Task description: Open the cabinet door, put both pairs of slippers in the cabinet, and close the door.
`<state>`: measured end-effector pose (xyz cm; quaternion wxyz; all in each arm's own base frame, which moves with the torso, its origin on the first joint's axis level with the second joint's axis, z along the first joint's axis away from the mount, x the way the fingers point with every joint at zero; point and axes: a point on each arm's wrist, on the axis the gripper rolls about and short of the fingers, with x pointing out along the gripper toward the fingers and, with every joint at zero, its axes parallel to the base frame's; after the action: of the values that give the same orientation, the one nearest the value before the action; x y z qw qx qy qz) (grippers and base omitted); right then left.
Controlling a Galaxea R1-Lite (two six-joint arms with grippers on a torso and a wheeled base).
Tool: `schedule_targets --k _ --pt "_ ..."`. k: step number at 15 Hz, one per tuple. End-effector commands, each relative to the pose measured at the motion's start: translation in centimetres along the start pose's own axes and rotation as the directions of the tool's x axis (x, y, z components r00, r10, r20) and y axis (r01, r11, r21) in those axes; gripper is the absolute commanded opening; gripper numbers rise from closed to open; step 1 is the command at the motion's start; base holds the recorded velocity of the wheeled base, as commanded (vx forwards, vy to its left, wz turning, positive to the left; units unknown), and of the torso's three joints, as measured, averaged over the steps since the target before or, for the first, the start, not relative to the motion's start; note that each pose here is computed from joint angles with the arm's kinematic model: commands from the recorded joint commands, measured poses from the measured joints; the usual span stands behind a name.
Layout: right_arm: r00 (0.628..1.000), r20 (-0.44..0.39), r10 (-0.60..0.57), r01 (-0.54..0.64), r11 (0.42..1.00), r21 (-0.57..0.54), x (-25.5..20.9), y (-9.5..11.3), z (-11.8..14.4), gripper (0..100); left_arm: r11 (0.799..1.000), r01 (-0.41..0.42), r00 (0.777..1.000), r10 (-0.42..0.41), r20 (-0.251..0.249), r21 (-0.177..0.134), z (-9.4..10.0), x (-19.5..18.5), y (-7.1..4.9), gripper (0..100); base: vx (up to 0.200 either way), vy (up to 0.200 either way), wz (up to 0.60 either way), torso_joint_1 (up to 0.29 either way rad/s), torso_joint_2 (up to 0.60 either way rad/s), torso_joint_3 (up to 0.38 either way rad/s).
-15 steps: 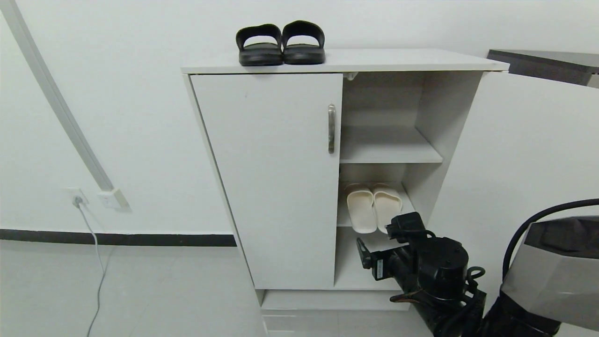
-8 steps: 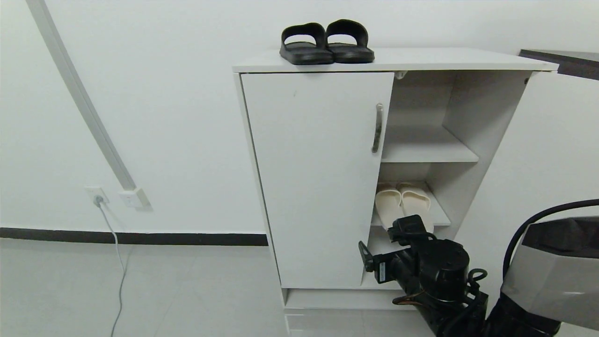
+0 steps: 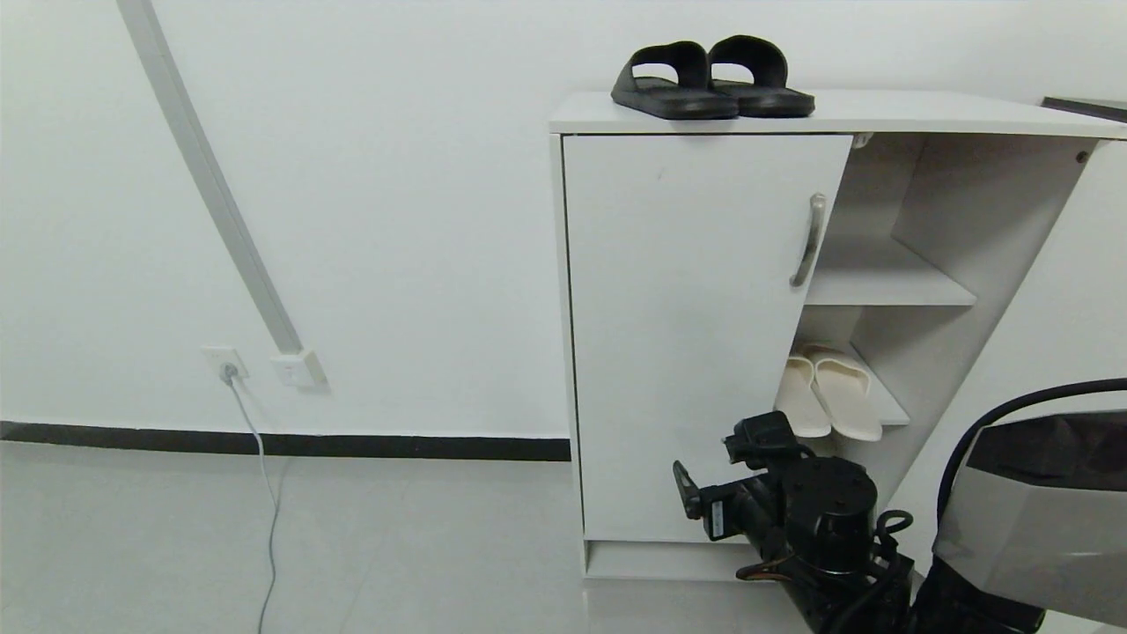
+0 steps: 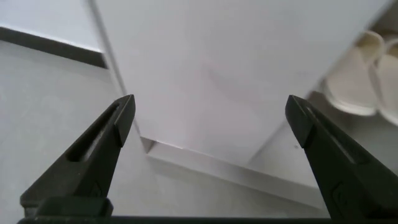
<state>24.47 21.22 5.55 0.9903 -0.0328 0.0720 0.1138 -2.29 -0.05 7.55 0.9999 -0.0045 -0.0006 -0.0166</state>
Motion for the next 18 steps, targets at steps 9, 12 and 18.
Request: schedule_targets --k 9,12,18 --pt "1.0 0.02 -0.012 0.012 1.0 -0.005 0.2 0.0 0.0 100 1.0 -0.001 1.0 0.001 -0.001 0.0 0.0 0.0 0.0 0 0.0 0.0 0.0 0.0 -0.01 -0.01" --pt "1.0 0.016 -0.013 0.013 1.0 -0.008 0.3 0.0 -0.1 100 1.0 0.001 1.0 -0.001 -0.001 0.003 0.0 0.0 0.0 0 0.0 0.0 0.0 0.015 -0.23 -0.299" --pt "1.0 0.012 -0.026 0.026 1.0 -0.006 0.6 -0.3 -0.7 100 1.0 0.001 1.0 -0.001 -0.001 0.004 0.0 0.0 0.0 0 0.0 0.0 0.0 0.07 -0.47 -0.36"
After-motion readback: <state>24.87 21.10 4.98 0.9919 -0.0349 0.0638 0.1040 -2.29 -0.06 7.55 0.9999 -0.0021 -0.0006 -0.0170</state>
